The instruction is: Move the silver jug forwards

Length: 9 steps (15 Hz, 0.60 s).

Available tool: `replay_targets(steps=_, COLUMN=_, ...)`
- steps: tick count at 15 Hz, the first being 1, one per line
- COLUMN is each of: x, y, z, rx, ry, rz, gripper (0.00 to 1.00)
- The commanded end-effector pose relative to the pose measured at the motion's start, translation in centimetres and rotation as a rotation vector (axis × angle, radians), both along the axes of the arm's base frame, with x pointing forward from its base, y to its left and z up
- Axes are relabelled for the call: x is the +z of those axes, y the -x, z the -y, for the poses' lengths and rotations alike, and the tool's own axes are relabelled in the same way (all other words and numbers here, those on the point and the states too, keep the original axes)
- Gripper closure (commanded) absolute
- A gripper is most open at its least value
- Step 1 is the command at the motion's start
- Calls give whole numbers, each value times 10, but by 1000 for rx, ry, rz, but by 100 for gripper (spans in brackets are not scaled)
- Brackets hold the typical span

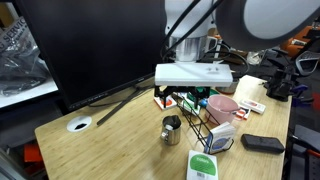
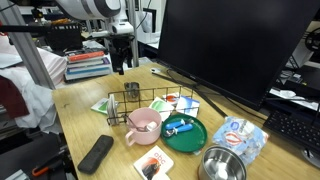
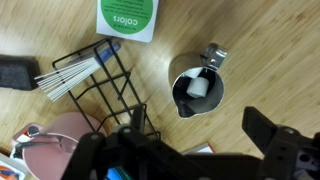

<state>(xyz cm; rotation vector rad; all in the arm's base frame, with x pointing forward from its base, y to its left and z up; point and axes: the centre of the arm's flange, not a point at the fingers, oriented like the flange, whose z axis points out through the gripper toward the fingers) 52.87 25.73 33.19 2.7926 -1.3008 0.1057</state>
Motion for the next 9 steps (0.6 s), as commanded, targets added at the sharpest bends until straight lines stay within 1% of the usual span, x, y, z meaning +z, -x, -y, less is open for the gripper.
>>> replay_targets(steps=1, x=-13, y=-31, z=-14, rx=-178, ry=-35, rz=-82, gripper=0)
replay_targets(steps=3, x=-25, y=-41, z=-19, rx=-237, ry=-52, rz=-117, gripper=0)
replay_targets(steps=5, x=-35, y=-49, z=-22, rx=-273, ry=-81, rz=-126, gripper=0)
replay_targets(steps=6, x=-39, y=-54, z=-24, rx=-286, ry=-88, rz=-123, gripper=0)
replay_targets(steps=7, x=-43, y=-58, z=-24, rx=-277, ry=-112, rz=-105, gripper=0)
replay_targets(steps=9, x=-50, y=-66, z=-25, rx=-293, ry=-114, rz=-111, gripper=0)
